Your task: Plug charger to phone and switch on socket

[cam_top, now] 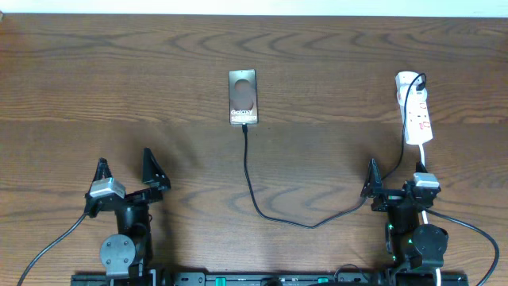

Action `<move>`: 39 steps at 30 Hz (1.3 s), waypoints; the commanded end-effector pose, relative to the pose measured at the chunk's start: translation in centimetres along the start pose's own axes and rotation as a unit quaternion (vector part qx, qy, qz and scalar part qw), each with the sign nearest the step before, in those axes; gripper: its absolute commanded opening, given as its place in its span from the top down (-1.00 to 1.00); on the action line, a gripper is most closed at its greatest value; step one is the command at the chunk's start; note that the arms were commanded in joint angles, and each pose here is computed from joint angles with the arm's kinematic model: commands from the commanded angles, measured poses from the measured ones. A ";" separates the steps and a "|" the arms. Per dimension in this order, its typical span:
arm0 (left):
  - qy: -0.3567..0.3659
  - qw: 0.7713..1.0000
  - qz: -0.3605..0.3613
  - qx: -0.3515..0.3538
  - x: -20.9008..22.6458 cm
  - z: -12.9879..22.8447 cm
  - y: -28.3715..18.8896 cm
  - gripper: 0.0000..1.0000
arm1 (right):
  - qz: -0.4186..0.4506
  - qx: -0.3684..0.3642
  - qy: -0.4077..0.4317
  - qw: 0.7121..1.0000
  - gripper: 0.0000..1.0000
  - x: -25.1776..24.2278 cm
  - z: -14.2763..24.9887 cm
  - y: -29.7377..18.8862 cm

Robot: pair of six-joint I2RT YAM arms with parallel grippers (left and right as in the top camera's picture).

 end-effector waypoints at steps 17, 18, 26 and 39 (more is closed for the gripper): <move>0.109 0.984 0.021 0.140 0.2 4.7 -0.7 -0.96 | -0.004 0.002 -0.003 1.000 -0.98 0.1 0.1 0.0; 0.113 0.983 0.022 0.140 0.2 4.7 -0.7 -0.96 | -0.004 0.002 -0.003 1.000 -0.99 0.1 0.1 0.0; 0.133 0.981 0.016 0.141 0.3 4.7 -0.7 -0.95 | -0.004 0.002 -0.003 1.000 -0.99 0.1 0.1 0.0; 0.147 0.979 0.018 0.141 0.3 4.7 -0.7 -0.96 | -0.004 0.002 -0.003 1.000 -0.99 0.1 0.1 0.0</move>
Point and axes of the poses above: each gripper's point midway between its finger pads, its own y axis out along the fingers, its own x axis along the line the jaws close on, z = x × y, the point moved 8 cm from there along -y, back along the fingers, and after that the axes turned 12 degrees about y, right-handed, at the moved point
